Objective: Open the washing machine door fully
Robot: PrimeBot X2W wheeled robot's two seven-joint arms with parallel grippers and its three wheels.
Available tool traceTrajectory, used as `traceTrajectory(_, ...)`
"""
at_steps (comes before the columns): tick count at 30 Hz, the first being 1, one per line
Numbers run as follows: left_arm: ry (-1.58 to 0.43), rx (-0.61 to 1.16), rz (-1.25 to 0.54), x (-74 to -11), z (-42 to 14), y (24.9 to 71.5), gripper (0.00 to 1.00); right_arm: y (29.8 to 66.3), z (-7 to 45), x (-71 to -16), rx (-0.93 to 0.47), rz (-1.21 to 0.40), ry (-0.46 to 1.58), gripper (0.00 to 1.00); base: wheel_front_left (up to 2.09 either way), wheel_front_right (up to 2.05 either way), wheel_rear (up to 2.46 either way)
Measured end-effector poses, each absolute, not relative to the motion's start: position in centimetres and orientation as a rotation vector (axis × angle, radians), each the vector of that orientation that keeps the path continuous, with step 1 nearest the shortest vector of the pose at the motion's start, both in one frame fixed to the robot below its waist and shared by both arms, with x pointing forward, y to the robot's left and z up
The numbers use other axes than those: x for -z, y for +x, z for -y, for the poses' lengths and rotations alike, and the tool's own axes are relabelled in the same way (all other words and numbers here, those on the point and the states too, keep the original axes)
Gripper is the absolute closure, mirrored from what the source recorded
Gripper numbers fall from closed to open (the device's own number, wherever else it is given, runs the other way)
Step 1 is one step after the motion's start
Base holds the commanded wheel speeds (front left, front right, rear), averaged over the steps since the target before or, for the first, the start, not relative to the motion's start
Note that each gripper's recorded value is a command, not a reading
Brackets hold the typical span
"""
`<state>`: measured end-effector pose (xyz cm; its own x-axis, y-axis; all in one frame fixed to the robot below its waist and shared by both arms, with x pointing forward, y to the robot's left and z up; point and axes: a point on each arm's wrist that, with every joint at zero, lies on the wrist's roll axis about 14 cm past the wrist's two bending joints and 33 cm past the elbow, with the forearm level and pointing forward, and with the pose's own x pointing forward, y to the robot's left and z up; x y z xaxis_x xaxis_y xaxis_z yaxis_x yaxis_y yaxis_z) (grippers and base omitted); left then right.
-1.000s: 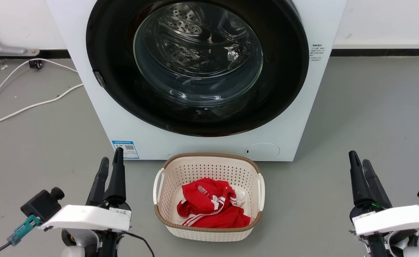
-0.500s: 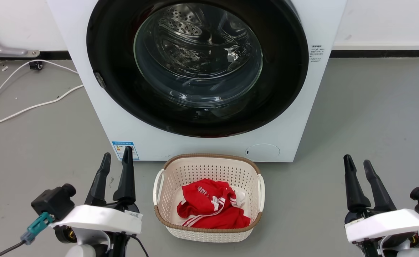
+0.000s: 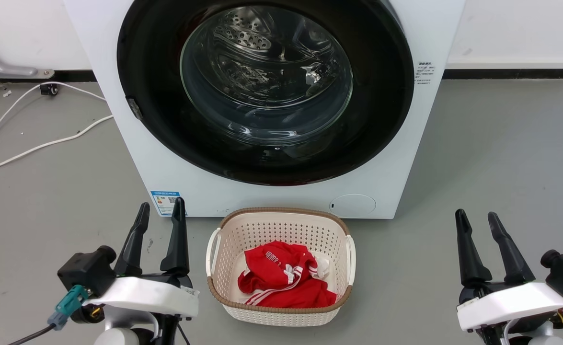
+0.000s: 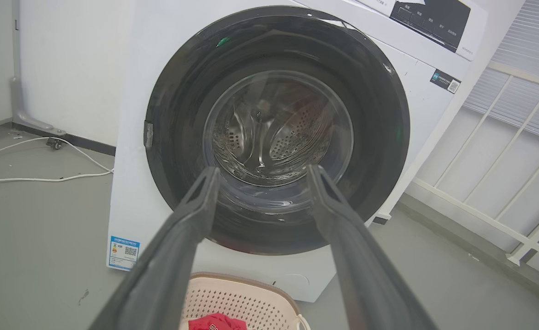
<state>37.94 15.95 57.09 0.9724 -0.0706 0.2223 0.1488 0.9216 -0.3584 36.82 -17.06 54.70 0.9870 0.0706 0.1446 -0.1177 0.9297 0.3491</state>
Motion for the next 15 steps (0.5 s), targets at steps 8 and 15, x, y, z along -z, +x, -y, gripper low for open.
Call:
traceTrajectory(8, -0.298, 0.109, 0.224, -57.28, -15.77, 37.88, 0.0, 36.84, 16.78, -55.1, -0.108, 0.141, 0.282, 0.0, 0.0, 0.0, 0.0)
traceTrajectory(15, -0.231, 0.11, 0.236, -57.38, -15.54, 37.77, 0.0, 36.75, 16.61, -55.14, -0.113, 0.141, 0.216, 0.0, 0.0, 0.0, 0.0)
